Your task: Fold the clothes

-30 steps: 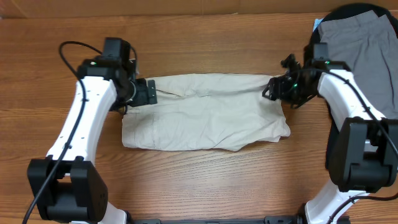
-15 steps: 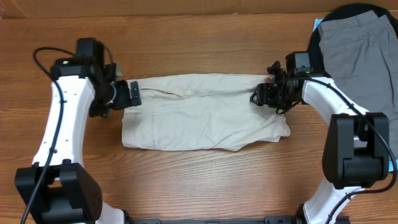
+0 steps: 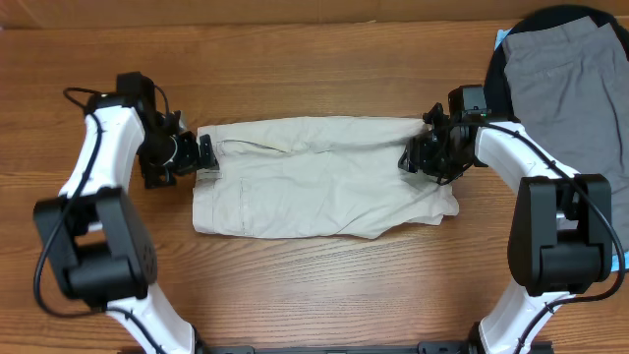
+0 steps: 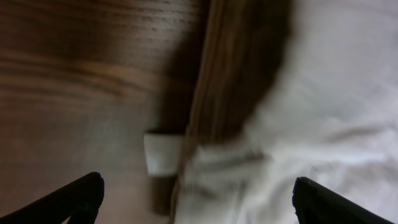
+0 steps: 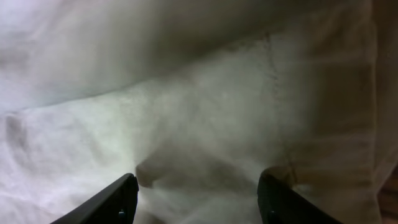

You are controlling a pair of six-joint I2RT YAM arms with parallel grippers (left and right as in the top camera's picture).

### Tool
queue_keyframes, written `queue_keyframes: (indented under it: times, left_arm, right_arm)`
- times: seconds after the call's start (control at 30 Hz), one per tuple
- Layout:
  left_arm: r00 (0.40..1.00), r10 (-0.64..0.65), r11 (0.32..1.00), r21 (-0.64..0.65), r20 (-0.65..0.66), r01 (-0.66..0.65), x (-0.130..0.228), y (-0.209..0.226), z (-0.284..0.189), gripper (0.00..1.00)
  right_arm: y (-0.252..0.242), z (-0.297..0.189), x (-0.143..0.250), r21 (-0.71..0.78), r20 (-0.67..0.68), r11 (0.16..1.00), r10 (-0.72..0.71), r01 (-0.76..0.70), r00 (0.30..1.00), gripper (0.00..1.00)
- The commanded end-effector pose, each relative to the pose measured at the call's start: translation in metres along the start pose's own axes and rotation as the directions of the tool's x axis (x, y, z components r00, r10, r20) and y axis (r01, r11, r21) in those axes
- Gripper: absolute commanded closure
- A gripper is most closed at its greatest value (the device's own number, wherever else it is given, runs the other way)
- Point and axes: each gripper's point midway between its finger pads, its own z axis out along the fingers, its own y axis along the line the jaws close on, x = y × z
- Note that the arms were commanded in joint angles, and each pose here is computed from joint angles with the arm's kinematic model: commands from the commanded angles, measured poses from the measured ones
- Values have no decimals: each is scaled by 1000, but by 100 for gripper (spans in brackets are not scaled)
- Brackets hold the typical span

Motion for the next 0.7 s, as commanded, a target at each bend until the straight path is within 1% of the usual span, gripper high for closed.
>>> queue_keyframes:
  times: [0.0, 0.13, 0.27, 0.37, 0.4, 0.53, 0.6, 0.63, 0.67]
  left_arm:
    - [998, 8, 999, 41, -60, -6, -3, 5, 36, 2]
    - [993, 32, 993, 118, -113, -19, -2, -2, 65, 7]
    - [990, 55, 991, 128, -131, -38, 0, -6, 77, 10]
    - [989, 85, 988, 140, -120, -68, -1, -14, 83, 13]
    - [988, 99, 987, 140, -115, -83, -1, -18, 86, 16]
    - [983, 143, 980, 154, -118, -124, 6, -34, 97, 33]
    - [979, 160, 979, 150, -123, -141, 11, -37, 103, 35]
    - [977, 170, 980, 122, -132, -154, 16, -37, 108, 36]
    - [978, 151, 988, 62, -143, -144, 19, -29, 114, 40]
  right_arm:
    - [-5, 2, 3, 36, -6, 999, 4, -4, 1000, 35]
    - [-5, 2, 4, 36, -11, 999, 6, -5, 1000, 35]
    - [-6, 2, 5, 42, -16, 999, 8, -8, 1000, 35]
    - [-8, 2, 6, 52, -17, 999, 13, -12, 1000, 35]
    - [-8, 2, 6, 52, -18, 999, 13, -12, 1000, 35]
    - [-8, 2, 6, 52, -17, 999, 14, -13, 1000, 35]
    - [-8, 2, 6, 52, -18, 999, 14, -13, 1000, 35]
    - [-8, 2, 6, 52, -18, 999, 14, -13, 1000, 35]
    - [-8, 2, 6, 52, -18, 999, 14, -13, 1000, 35]
